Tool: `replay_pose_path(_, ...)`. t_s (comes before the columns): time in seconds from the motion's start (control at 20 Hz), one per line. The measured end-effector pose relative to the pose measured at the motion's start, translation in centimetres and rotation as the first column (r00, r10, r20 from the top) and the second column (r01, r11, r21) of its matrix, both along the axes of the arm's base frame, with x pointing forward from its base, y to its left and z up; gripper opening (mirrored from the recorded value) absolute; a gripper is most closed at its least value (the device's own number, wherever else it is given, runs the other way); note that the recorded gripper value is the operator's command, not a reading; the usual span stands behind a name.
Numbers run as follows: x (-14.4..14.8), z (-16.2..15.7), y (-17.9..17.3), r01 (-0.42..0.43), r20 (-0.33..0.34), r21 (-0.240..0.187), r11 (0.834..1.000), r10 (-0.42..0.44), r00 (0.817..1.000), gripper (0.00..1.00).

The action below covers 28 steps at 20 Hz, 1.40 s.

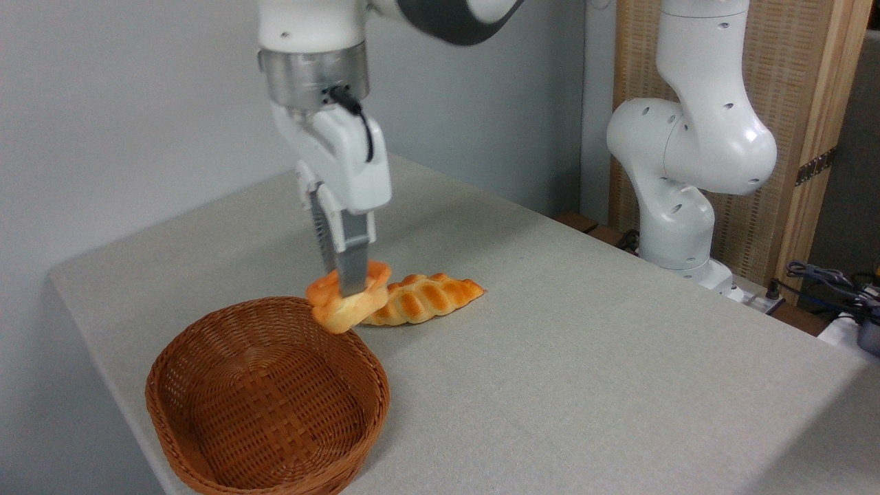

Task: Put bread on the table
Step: 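Lift the bun out of the basket and carry it past the braided roll, then lower the bun onto the table and open the gripper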

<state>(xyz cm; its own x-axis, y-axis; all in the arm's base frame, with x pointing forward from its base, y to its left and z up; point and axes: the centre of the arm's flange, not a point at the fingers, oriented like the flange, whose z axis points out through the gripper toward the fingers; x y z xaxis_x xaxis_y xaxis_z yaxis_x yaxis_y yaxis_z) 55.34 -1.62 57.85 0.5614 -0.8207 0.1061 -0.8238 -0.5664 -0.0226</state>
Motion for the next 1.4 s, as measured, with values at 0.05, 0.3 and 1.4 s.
replay_pose_path(0.05,-0.7,-0.5,0.0,0.023,-0.017,0.002,1.000,-0.023,1.000,0.27)
replay_pose_path(0.3,-5.0,-5.3,1.3,0.073,-0.119,-0.002,0.997,-0.073,0.990,0.49)
replay_pose_path(1.4,-6.4,-7.7,0.0,0.171,-0.175,0.115,0.979,-0.150,0.973,1.00)
